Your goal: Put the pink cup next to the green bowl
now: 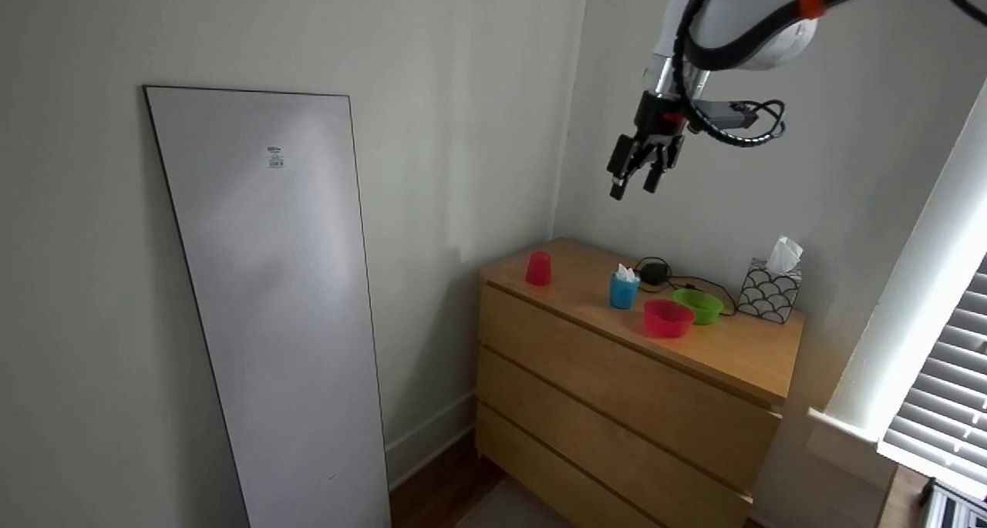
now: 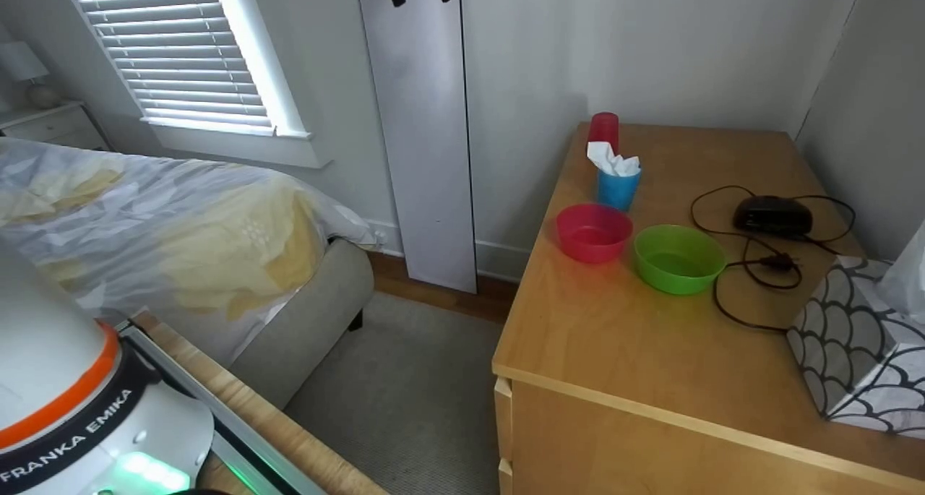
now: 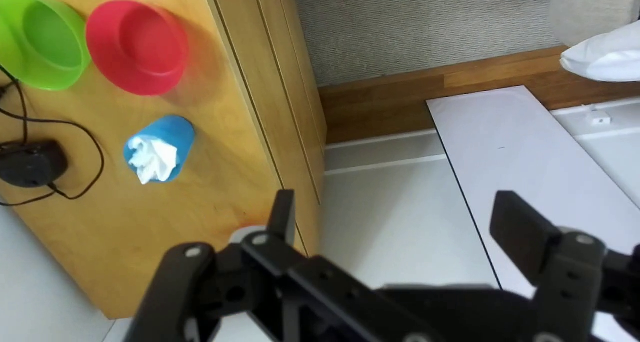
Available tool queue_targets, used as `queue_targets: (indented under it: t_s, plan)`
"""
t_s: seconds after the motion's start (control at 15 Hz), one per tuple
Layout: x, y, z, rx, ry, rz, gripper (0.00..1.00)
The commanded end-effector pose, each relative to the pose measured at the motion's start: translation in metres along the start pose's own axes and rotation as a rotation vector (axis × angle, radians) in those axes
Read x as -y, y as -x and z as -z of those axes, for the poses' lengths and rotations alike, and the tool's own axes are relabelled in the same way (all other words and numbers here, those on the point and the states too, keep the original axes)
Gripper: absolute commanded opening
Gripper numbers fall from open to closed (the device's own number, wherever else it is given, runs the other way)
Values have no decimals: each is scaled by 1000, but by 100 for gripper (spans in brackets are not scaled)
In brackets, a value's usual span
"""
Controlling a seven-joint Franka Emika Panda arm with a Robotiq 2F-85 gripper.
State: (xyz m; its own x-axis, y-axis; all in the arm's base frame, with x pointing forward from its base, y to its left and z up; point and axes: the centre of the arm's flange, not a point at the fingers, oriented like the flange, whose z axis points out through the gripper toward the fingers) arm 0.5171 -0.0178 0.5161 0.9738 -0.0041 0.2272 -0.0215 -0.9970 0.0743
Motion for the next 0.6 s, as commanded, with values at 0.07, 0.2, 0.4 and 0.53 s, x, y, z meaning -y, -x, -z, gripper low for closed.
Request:
queue_targets:
  t_s: [0.07, 0.2, 0.4, 0.53]
  plan:
    - [-38, -84, -35, 52, -19, 81, 100]
    - [-57, -105, -48, 65, -12, 134, 100]
    - [-80, -129, -67, 92, 12, 182, 100]
    - [-91, -139, -72, 92, 7, 171, 100]
